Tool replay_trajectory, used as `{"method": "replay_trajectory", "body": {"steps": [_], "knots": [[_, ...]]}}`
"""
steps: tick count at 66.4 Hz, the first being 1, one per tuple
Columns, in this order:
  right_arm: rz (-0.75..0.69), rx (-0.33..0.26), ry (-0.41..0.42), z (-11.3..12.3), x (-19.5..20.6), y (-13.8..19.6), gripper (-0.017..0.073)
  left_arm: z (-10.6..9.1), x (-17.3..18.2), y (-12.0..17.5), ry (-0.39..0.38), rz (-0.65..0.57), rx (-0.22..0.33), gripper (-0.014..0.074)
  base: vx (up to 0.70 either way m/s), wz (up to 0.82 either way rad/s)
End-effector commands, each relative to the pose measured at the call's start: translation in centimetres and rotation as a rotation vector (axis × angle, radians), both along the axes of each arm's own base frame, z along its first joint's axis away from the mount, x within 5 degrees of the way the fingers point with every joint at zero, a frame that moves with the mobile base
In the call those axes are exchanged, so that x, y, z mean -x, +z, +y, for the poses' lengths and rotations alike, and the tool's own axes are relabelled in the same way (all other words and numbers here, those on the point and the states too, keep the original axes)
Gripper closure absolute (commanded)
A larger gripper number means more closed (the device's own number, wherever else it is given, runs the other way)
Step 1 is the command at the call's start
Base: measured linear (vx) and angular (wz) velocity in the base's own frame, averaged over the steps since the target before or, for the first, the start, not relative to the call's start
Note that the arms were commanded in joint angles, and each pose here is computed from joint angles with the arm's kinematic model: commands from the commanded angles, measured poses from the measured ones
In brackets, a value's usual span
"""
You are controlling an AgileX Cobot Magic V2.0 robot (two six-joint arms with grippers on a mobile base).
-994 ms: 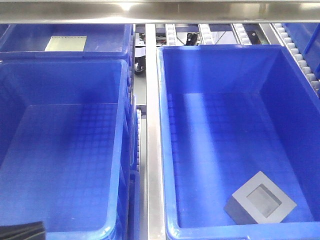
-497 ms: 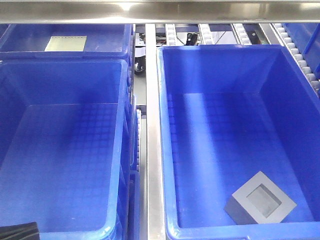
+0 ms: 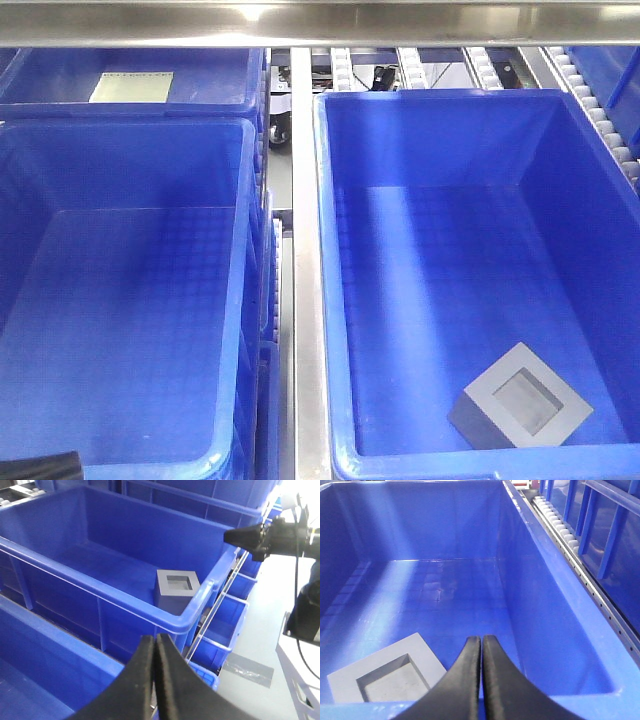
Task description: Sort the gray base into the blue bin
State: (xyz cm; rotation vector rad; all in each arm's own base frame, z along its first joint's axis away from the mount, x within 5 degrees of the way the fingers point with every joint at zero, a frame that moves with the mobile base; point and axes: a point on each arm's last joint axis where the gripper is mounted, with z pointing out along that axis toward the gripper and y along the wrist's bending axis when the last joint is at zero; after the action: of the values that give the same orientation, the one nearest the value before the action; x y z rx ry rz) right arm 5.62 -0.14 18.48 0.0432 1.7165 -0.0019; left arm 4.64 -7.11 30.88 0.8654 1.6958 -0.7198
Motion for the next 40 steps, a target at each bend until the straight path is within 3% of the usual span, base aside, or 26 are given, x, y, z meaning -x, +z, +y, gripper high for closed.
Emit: {"method": "replay_trajectory", "body": {"steps": [1, 13, 21, 40], "knots": [[-0.04, 0.018, -0.002, 0.0, -0.2, 0.4, 0.0564, -0.2, 0.0, 1.2, -0.009, -0.037, 0.078, 0.06, 0.0, 0.0], [-0.04, 0.018, -0.002, 0.0, -0.2, 0.4, 0.0564, -0.3, -0.1, 0.6, -0.006, -0.038, 0.08, 0.06, 0.0, 0.0], [-0.04, 0.018, -0.002, 0.0, -0.2, 0.4, 0.0564, 0.8, 0.3, 1.0, 0.03, -0.071, 0.122, 0.06, 0.0, 0.0], [-0.04, 0.018, -0.002, 0.0, -0.2, 0.4, 0.0564, 5.7, 2.3, 1.9, 0.471, -0.299, 0.206, 0.06, 0.0, 0.0]]}}
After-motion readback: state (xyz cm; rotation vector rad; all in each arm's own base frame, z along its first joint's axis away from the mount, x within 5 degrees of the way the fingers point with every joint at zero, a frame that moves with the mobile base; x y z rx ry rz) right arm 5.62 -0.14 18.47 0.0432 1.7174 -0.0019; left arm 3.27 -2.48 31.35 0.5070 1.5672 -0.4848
